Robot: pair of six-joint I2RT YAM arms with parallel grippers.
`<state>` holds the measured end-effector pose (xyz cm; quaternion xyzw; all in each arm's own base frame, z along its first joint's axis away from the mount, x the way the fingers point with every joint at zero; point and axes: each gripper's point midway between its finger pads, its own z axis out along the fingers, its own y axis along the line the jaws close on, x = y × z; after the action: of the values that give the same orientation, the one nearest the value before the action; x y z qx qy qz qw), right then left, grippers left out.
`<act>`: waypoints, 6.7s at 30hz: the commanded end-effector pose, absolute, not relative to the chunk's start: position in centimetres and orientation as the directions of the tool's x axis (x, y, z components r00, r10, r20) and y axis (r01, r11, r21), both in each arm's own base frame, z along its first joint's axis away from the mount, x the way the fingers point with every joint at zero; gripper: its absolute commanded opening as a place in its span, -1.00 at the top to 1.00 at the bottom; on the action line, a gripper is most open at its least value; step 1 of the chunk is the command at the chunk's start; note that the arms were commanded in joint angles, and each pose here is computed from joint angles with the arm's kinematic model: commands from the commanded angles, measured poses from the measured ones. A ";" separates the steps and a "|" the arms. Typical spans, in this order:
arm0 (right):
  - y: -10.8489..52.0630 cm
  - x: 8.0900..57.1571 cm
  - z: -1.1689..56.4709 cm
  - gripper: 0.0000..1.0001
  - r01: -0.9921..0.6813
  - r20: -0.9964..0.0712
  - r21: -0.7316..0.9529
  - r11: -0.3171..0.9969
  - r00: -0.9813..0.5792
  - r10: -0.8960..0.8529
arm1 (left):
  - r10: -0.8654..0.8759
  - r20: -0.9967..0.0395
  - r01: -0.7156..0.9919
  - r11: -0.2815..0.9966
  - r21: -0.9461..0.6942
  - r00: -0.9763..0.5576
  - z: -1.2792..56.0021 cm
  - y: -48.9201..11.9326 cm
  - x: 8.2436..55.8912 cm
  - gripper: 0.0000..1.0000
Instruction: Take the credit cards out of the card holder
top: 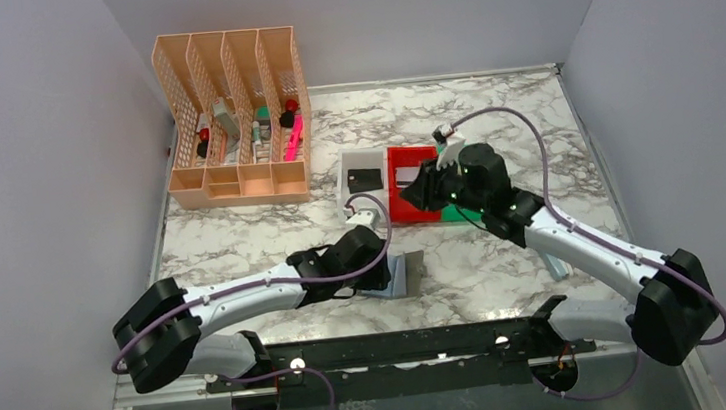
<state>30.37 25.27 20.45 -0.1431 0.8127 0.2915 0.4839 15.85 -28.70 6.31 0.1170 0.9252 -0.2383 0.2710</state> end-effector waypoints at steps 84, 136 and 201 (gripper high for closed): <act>30.7 17.5 4.8 0.98 -0.240 -0.573 0.549 0.801 -0.806 0.152 | -0.132 -0.617 0.217 0.862 -0.458 -0.776 9.3 -25.9 17.1 -0.35; 27.6 17.1 3.2 0.94 -0.103 -0.481 0.639 0.762 -0.827 0.292 | 0.022 -0.493 0.350 0.731 -0.585 -0.870 8.4 -32.8 14.9 -0.17; 11.7 15.8 2.5 0.55 0.515 -0.471 0.512 0.687 -0.501 0.726 | 0.206 -0.434 0.476 0.502 -0.722 -0.877 8.0 -42.0 13.1 -0.26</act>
<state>15.88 15.34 2.73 0.3340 0.8615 0.2217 0.3117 13.90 -41.09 8.01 0.1748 0.8589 -0.4550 0.1570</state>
